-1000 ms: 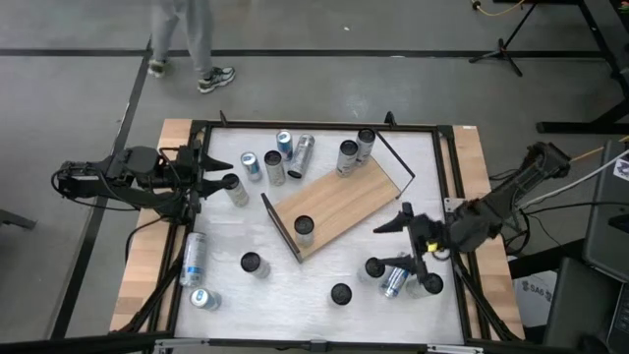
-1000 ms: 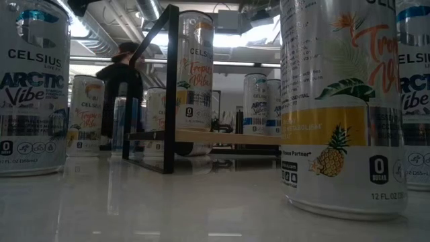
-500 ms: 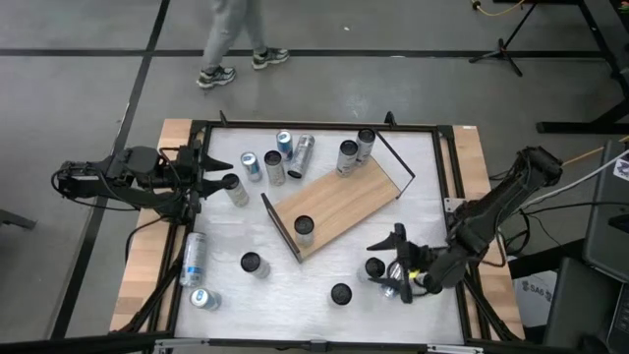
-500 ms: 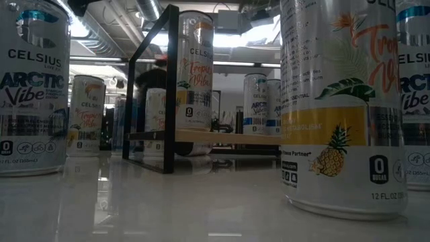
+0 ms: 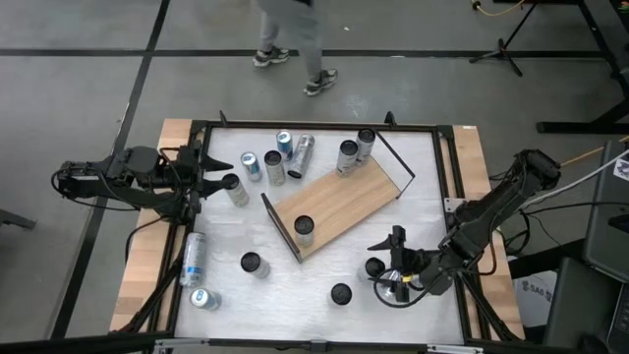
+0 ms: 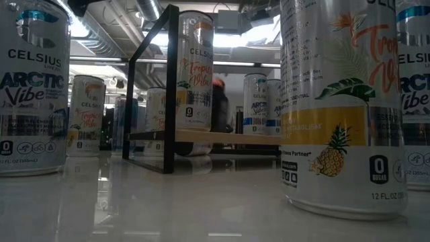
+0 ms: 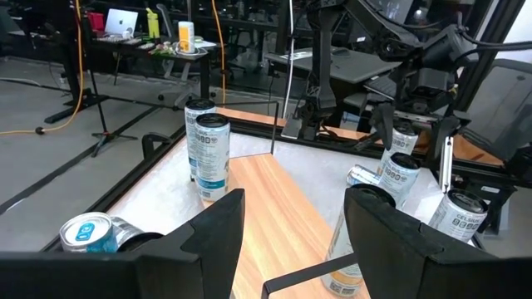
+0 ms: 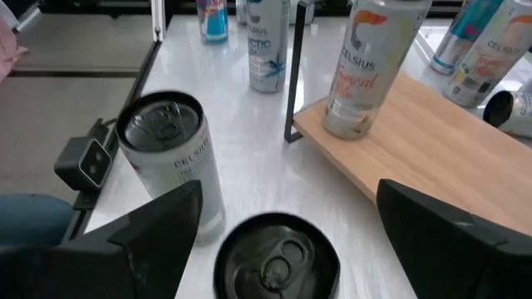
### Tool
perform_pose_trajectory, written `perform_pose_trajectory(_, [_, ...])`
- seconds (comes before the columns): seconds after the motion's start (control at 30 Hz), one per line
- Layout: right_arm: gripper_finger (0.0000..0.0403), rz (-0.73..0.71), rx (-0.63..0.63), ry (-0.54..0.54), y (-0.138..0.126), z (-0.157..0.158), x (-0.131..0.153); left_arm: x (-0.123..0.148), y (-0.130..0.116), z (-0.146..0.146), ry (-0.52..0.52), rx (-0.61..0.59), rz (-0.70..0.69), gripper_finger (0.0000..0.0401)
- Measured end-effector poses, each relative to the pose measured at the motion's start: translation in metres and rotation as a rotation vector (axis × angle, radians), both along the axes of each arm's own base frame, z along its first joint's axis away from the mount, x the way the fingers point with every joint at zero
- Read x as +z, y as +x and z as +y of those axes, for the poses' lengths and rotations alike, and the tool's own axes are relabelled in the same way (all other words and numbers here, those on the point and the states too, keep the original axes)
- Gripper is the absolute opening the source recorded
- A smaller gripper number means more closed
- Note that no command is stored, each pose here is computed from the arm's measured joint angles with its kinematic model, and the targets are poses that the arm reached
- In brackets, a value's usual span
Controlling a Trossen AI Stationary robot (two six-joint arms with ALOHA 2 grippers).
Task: Place canned beverage on shelf
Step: Put the white blue soda can on the shelf
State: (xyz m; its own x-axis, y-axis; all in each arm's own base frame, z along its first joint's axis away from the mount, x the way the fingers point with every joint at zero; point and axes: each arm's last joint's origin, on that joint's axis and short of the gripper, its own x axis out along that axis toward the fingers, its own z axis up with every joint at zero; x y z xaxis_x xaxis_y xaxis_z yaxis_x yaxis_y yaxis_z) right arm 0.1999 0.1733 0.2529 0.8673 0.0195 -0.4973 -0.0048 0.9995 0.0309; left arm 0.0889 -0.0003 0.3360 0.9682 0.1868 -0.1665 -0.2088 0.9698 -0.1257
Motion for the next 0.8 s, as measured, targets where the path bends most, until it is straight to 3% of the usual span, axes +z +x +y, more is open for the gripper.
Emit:
perform_pose_trajectory(0.37, [0.0353, 0.069, 0.000, 0.043, 0.000, 0.001, -0.008, 0.000, 0.000, 0.000, 0.000, 0.000, 0.000, 0.0199])
perform_pose_trajectory(0.8, [0.0353, 0.153, 0.014, -0.007, 0.008, 0.010, -0.032, 0.000, 0.000, 0.000, 0.000, 0.000, 0.001, 0.0199])
